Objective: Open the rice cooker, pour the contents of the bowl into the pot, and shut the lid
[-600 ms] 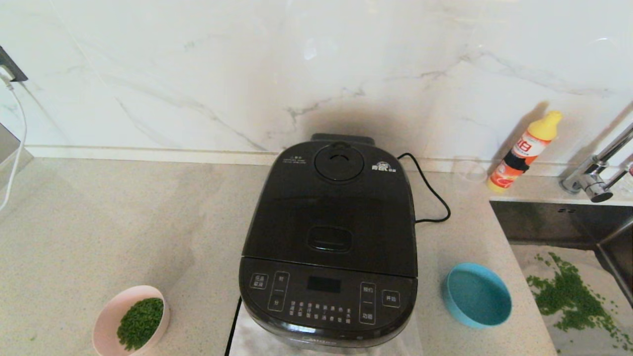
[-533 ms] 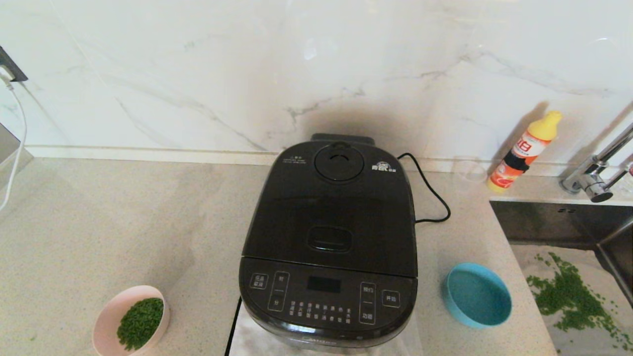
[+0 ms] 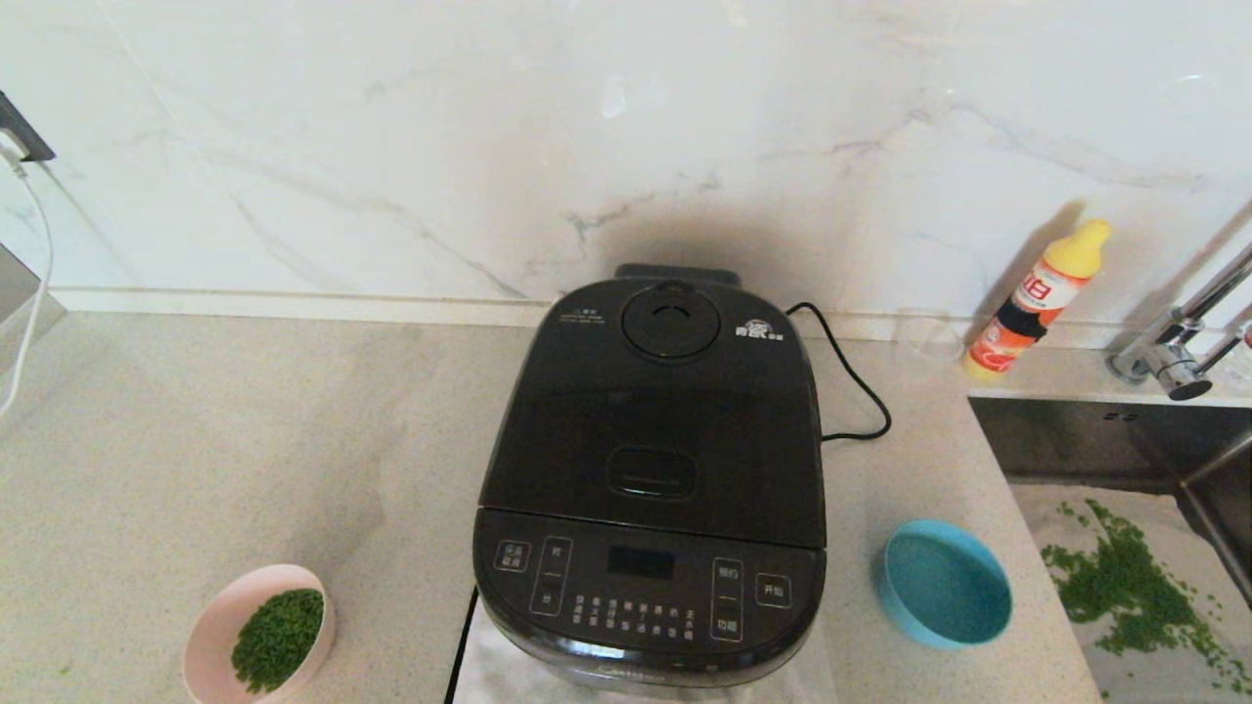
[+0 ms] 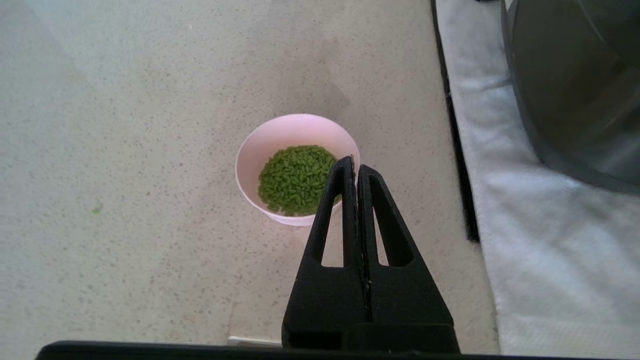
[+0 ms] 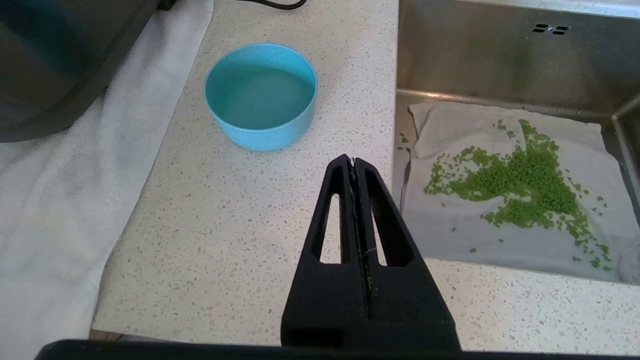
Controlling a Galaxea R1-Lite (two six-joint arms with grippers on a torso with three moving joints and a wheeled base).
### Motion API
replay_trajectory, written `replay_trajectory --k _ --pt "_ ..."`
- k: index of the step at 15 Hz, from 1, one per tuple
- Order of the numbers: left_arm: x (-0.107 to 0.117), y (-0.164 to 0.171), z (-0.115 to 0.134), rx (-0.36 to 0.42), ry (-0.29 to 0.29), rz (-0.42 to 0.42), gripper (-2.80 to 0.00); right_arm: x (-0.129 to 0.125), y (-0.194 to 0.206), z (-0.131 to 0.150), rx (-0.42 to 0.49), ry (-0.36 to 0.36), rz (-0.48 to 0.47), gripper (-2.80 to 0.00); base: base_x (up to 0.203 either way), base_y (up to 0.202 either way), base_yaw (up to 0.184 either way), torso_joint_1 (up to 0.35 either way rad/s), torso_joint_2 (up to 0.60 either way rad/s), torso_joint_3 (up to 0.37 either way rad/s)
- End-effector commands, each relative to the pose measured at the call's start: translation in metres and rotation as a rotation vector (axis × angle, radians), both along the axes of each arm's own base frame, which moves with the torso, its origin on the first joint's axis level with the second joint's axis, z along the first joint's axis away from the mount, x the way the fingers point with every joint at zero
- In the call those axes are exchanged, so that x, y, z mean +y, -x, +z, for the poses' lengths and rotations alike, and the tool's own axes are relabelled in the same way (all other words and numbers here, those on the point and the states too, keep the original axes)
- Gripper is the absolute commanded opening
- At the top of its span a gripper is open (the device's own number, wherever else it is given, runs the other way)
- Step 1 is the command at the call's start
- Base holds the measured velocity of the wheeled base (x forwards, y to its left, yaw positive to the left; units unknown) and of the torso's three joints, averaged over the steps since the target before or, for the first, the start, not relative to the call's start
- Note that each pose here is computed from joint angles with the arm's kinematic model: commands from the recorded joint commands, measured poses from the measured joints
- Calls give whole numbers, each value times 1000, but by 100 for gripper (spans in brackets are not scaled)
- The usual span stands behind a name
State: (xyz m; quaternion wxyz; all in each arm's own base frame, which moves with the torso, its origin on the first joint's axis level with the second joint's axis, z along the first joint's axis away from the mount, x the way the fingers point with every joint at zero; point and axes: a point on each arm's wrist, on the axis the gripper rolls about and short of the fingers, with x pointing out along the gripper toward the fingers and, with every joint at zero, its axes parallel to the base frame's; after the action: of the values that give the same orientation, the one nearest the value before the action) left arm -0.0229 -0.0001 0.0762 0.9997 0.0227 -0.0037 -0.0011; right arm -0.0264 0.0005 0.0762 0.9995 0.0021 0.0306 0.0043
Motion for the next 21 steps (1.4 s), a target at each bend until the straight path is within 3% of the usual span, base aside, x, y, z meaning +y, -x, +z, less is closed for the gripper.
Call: replay_trajectory --k 1,3,6,11,14,16,21 --pt "0 4 12 -37 -13 -8 -280 0 0 0 3 1 1 -280 0 0 0 0 0 0" --pt "-1 11 51 -87 -14 -38 -280 0 0 0 3 1 1 -280 0 0 0 0 0 0" --pt "-3 -6 118 -42 23 -116 -280 0 0 0 2 0 0 -280 0 0 0 0 0 0" --pt "-8 -101 221 101 184 -343 -280 0 0 0 3 -1 0 -280 0 0 0 0 0 0" --pt "-28 -163 245 208 270 -524 -280 0 0 0 2 1 1 -280 0 0 0 0 0 0" --pt "-51 -185 249 264 294 -634 -280 0 0 0 2 1 1 -280 0 0 0 0 0 0" --pt "-87 -206 241 346 301 -708 -280 0 0 0 4 0 1 -280 0 0 0 0 0 0"
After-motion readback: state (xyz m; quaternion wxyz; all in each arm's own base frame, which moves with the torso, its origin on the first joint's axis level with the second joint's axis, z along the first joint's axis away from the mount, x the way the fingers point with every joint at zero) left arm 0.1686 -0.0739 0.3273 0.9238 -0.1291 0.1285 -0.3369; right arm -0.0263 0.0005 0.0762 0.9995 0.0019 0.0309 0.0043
